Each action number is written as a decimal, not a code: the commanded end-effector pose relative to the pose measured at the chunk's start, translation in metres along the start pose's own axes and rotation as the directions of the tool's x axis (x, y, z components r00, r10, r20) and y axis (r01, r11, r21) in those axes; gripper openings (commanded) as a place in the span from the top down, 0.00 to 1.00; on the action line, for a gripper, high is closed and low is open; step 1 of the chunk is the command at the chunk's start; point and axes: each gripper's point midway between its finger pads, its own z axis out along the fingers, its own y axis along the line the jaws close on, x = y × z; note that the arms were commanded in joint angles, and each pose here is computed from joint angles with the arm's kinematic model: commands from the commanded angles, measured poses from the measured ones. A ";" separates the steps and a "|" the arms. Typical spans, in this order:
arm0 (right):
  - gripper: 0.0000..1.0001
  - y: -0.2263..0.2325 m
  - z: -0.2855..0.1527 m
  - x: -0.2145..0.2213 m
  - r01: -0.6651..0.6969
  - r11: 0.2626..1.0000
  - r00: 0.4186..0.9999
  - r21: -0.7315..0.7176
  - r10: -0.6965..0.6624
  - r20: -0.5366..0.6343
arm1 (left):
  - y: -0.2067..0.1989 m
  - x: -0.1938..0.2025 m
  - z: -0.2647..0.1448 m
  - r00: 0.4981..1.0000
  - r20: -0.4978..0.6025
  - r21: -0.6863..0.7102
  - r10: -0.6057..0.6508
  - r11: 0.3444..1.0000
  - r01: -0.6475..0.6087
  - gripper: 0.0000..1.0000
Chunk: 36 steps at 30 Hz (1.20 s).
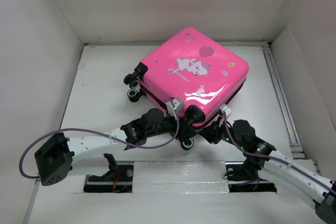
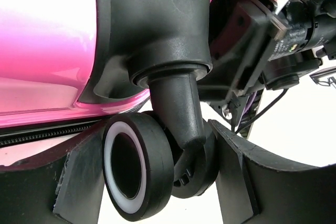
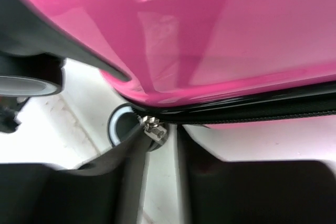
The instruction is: Pack the luggage
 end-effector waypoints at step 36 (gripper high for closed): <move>1.00 0.085 0.021 -0.071 -0.049 0.987 0.978 -0.155 0.079 0.193 | -0.125 -0.147 0.016 0.949 0.310 0.419 -0.054 0.904 -0.086 1.00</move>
